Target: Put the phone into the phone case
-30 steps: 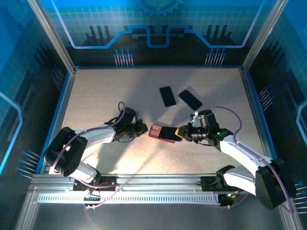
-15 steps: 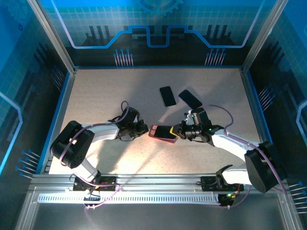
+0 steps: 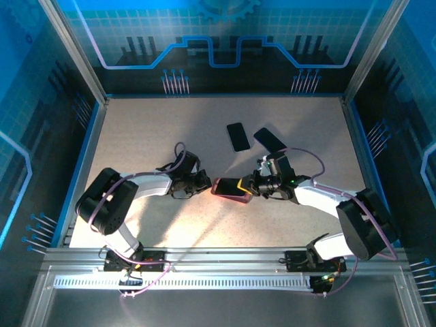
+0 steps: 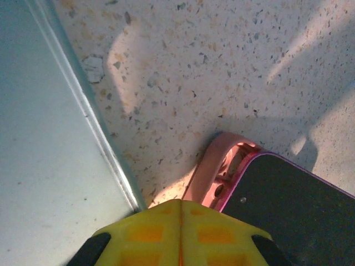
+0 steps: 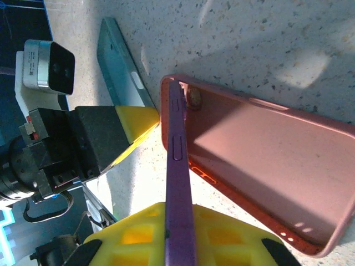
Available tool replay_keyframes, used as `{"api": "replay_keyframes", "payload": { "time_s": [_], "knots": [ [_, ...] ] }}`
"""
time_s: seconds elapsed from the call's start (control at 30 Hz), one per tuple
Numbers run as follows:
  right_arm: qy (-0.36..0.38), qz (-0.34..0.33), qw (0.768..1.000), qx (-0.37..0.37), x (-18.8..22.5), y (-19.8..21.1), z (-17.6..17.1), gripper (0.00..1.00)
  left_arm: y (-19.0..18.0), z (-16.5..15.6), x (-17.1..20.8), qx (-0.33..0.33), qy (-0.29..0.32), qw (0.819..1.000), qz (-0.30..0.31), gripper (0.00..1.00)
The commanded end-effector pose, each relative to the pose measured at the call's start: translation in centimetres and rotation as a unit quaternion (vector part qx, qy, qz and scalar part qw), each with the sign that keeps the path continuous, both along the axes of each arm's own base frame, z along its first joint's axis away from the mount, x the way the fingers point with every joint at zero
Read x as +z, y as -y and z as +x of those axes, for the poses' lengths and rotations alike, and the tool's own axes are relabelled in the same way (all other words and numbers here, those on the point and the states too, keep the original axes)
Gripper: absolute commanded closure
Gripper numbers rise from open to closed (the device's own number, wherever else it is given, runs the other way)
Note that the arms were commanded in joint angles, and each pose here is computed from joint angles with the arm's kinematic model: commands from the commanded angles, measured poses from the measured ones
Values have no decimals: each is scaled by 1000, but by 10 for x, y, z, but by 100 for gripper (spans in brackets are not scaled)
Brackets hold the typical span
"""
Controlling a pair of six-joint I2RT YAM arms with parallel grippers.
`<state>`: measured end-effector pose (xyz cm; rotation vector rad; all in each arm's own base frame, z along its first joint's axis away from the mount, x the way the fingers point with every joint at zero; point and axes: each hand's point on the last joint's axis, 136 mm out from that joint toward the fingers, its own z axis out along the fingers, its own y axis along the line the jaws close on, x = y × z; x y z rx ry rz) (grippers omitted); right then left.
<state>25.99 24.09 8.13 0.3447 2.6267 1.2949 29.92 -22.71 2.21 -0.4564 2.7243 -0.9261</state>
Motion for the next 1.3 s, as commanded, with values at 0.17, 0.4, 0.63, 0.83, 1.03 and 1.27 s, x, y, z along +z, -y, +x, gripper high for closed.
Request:
{"api": "replay_keyframes", "payload": {
  "time_s": [0.17,0.4,0.63,0.83,1.03,1.27],
  "knots": [
    [28,31,999,21,20,-18,8,100,-22,-14,-8,-17,-21,998,59,92],
    [20,32,999,26,11,-23,8,100,-28,-16,-9,-20,-24,997,75,92],
    [11,27,999,30,4,-23,5,100,-25,-9,5,-18,-9,997,70,92],
    [8,26,999,31,1,-24,4,100,-21,0,16,-25,3,997,71,92],
    [6,27,999,32,0,-24,4,100,-18,6,19,-29,6,997,70,91],
    [4,29,999,32,-1,-25,5,100,-18,1,0,-43,-27,995,88,92]
  ]
}}
